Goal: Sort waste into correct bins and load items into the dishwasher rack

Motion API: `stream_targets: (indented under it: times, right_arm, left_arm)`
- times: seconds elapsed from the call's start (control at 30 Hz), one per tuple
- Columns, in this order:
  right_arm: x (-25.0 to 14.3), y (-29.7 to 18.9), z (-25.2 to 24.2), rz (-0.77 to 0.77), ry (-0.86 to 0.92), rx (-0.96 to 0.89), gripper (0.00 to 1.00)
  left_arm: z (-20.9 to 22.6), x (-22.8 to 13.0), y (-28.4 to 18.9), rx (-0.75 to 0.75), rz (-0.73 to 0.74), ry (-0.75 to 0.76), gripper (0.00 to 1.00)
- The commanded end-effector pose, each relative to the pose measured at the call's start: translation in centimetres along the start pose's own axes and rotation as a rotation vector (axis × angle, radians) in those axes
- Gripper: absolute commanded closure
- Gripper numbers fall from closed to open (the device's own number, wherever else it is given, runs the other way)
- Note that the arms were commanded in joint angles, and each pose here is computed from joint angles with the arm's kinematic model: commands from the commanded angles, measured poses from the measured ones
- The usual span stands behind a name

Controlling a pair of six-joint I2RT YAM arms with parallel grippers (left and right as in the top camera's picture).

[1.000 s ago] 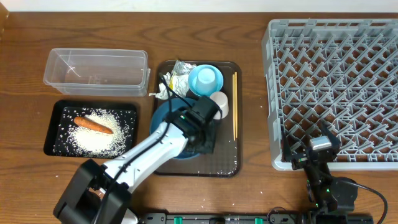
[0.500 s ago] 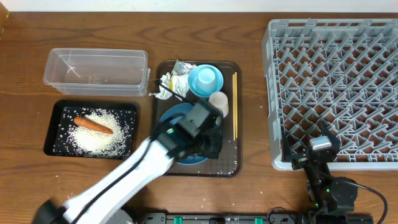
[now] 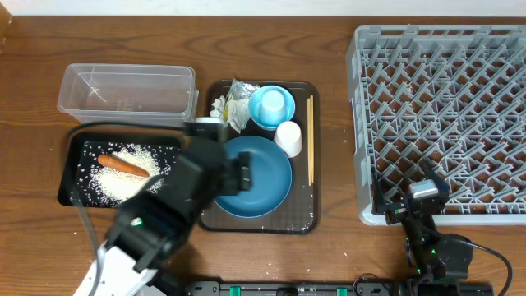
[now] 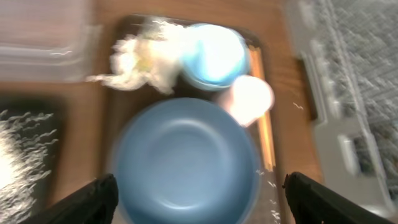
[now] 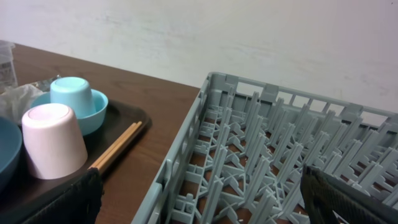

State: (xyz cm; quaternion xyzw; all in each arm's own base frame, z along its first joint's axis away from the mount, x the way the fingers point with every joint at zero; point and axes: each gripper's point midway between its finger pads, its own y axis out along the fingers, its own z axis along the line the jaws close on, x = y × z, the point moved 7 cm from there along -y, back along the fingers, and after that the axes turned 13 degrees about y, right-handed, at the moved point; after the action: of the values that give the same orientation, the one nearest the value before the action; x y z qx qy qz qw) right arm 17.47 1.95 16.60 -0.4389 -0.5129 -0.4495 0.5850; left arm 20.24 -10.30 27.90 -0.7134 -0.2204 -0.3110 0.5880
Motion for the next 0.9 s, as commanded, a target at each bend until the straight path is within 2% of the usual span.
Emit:
stream_targets:
  times: [0.0, 0.17, 0.37, 0.87]
  right_arm:
    - [0.0, 0.0, -0.2, 0.0, -0.01, -0.015, 0.01]
    - [0.0, 0.0, -0.2, 0.0, -0.01, -0.015, 0.01]
    - [0.0, 0.0, -0.2, 0.0, -0.01, -0.015, 0.01]
    - [0.0, 0.0, -0.2, 0.0, -0.01, -0.015, 0.01]
  left_arm:
    - [3.5, 1.1, -1.5, 0.131, -0.009, -0.136, 0.1]
    - [7.9, 1.1, -2.0, 0.169, 0.11, -0.223, 0.06]
    - [10.7, 1.0, -2.3, 0.176, 0.105, -0.396, 0.05]
    - [11.0, 0.0, -2.1, 0.197, 0.157, -0.415, 0.03]
